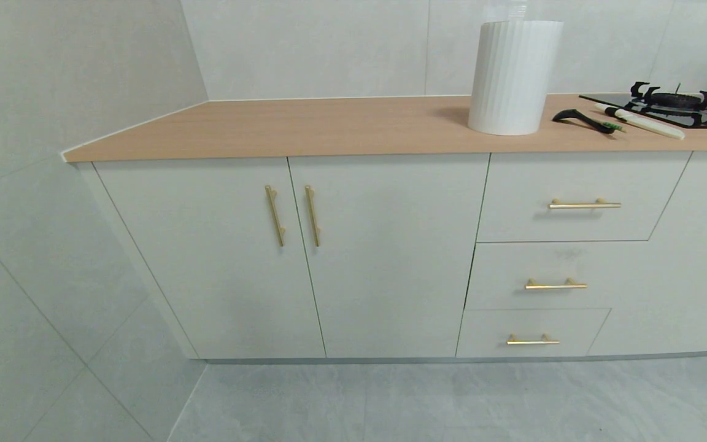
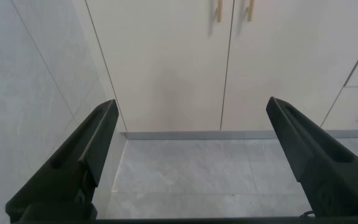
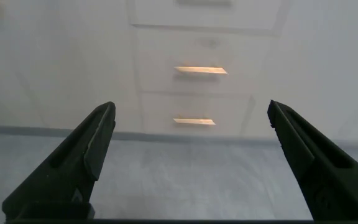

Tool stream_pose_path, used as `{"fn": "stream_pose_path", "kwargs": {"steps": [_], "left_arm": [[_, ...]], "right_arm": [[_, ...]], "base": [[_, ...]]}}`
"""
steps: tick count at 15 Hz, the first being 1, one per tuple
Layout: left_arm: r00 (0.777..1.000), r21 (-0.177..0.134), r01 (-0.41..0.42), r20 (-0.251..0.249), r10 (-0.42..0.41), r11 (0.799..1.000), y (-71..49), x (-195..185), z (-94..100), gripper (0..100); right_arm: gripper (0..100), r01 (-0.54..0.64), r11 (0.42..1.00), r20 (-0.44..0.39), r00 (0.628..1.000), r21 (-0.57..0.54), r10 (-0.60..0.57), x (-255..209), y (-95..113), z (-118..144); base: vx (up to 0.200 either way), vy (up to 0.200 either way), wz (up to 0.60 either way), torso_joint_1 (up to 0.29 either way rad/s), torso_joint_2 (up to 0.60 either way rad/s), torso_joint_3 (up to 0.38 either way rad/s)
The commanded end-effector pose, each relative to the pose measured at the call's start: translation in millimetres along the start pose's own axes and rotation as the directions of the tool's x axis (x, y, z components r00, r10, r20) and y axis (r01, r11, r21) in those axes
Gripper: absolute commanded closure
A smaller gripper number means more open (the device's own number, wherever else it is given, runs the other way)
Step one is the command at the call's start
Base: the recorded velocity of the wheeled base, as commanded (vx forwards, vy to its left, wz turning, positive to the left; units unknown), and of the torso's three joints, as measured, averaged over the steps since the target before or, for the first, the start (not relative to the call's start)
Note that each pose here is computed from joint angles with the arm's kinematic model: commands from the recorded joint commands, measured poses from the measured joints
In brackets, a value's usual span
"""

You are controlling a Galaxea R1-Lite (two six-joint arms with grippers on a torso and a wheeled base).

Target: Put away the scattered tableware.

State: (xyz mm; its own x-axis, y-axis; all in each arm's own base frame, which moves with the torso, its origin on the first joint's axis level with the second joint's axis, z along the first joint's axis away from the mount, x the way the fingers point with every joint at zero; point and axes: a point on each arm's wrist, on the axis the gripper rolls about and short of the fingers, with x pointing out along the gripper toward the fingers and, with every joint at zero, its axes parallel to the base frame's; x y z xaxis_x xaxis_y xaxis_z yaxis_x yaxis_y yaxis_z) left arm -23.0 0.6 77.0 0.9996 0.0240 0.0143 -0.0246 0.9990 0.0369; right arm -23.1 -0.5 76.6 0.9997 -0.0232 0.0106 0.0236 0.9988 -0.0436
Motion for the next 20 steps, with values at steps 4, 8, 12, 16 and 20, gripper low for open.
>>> {"fn": "stream_pose_path", "kwargs": {"steps": [4,8,12,16,20], "left_arm": [[1.0,-0.002,0.0,-0.002,0.0,1.0,0.0,0.2,-0.2,0],[1.0,-0.01,-0.002,-0.001,0.002,1.0,0.1,0.1,0.2,0],[1.0,-0.011,0.001,0.0,-0.001,1.0,0.0,0.2,-0.1,0],[1.0,-0.008,0.012,-0.002,-0.012,1.0,-0.3,0.2,-0.2,0],[1.0,-0.008,0.012,-0.002,-0.012,1.0,-0.3,0.2,-0.2,0]], "right_arm": [[0,0.004,0.999,-0.011,1.0,0.039,-0.004,0.1,-0.1,-0.8],[0,0.006,0.999,-0.012,1.0,0.043,-0.005,0.2,-0.1,-1.2],[0,0.004,0.999,-0.012,1.0,0.043,-0.004,0.2,-0.1,-1.2],[0,0.004,0.999,-0.012,1.0,0.043,-0.004,0.2,-0.1,-1.2],[0,0.004,0.999,-0.012,1.0,0.045,-0.004,0.2,-0.1,-1.2]], "base": [[0.0,0.0,0.0,0.0,0.0,0.0],[0.0,0.0,0.0,0.0,0.0,0.0],[0.0,0.0,0.0,0.0,0.0,0.0],[0.0,-0.1,0.0,0.0,0.0,0.001],[0.0,-0.2,0.0,0.005,0.01,0.0]]}}
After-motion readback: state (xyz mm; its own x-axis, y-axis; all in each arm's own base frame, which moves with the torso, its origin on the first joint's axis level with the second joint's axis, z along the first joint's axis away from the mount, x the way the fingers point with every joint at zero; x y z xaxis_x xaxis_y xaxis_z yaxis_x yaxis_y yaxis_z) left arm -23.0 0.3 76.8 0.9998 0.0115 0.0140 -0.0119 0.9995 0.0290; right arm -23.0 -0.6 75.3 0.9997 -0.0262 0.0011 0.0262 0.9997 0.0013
